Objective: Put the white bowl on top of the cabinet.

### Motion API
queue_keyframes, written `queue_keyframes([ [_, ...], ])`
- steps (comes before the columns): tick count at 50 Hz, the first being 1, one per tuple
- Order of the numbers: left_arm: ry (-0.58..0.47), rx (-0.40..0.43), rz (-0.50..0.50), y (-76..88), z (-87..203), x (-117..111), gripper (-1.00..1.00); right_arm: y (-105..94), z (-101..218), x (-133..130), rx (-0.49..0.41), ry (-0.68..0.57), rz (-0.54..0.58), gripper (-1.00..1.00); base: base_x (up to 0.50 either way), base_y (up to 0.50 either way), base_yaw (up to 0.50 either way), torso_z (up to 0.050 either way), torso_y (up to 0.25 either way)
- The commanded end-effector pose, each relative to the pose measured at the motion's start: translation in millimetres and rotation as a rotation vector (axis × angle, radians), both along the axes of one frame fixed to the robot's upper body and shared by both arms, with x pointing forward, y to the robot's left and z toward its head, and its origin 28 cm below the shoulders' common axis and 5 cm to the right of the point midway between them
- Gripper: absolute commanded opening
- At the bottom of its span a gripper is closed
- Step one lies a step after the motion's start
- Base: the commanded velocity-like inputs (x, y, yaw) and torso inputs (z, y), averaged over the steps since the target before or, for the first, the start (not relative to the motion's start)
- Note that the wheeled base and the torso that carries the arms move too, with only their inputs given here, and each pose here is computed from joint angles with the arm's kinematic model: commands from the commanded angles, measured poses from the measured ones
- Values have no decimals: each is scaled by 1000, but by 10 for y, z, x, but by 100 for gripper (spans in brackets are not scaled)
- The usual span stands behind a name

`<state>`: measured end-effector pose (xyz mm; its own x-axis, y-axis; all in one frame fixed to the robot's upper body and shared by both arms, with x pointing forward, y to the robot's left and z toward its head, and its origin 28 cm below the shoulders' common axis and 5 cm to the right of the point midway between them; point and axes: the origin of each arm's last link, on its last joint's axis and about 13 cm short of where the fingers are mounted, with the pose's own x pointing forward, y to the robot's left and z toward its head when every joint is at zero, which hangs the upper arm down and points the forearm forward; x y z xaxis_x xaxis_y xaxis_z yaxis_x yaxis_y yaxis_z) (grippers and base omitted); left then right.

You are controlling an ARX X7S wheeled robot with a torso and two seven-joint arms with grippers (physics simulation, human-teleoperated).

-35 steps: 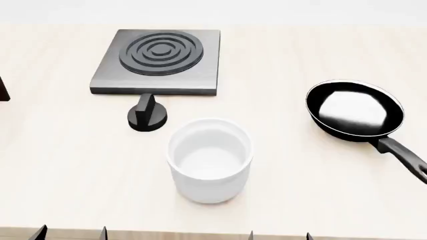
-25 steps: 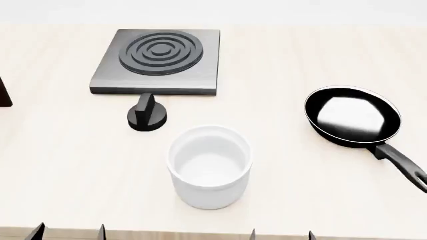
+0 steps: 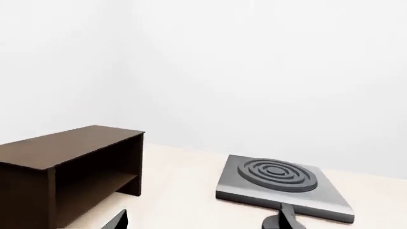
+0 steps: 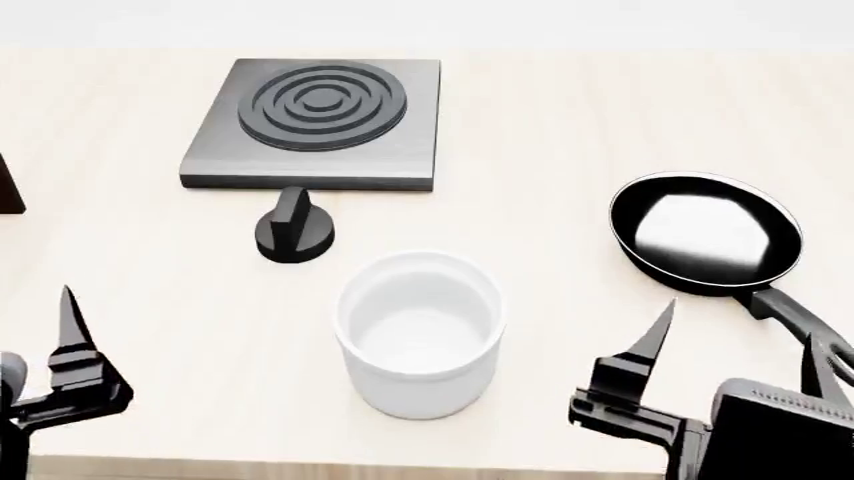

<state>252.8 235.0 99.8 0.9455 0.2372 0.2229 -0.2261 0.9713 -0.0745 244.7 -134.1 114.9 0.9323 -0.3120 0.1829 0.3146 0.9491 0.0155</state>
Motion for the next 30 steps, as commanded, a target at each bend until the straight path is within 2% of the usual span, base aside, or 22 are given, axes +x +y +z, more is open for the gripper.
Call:
queue_keyframes([
  [1, -153, -85, 151, 227, 608, 187, 100, -268, 549, 52, 28, -131, -184, 100, 0, 0, 0, 0, 0],
  [5, -209, -135, 211, 328, 809, 258, 100, -337, 666, 36, 32, -160, -210, 100, 0, 0, 0, 0, 0],
  [6, -224, -141, 228, 359, 851, 275, 100, -402, 769, 25, 62, -203, -242, 100, 0, 0, 0, 0, 0],
  [7, -230, -162, 238, 382, 875, 288, 100, -422, 806, 21, 48, -213, -255, 100, 0, 0, 0, 0, 0],
  [8, -231, -183, 247, 400, 887, 298, 100, -433, 826, 17, 43, -216, -257, 100, 0, 0, 0, 0, 0],
  [10, -240, -171, 280, 438, 885, 325, 100, -465, 875, 6, 53, -228, -268, 100, 0, 0, 0, 0, 0],
  [11, -230, -206, 287, 461, 886, 336, 100, -500, 903, -7, 57, -235, -278, 100, 0, 0, 0, 0, 0],
  [13, -238, -201, 299, 475, 890, 340, 100, -529, 917, -18, 62, -245, -286, 100, 0, 0, 0, 0, 0],
  [15, -243, -249, 327, 506, 910, 345, 100, -576, 931, -42, 70, -259, -305, 100, 0, 0, 0, 0, 0],
  [18, -248, -273, 341, 529, 902, 343, 100, -623, 929, -58, 76, -267, -326, 100, 0, 0, 0, 0, 0],
  [19, -264, -230, 355, 537, 902, 345, 100, -646, 938, -76, 70, -269, -330, 100, 0, 0, 0, 0, 0],
  [23, -269, -260, 365, 576, 923, 336, 100, -698, 866, -82, 74, -258, -354, 100, 0, 0, 0, 0, 0],
  [30, -274, -257, 376, 586, 916, 341, 100, -735, 843, -57, 100, -252, -384, 100, 0, 0, 0, 0, 0],
])
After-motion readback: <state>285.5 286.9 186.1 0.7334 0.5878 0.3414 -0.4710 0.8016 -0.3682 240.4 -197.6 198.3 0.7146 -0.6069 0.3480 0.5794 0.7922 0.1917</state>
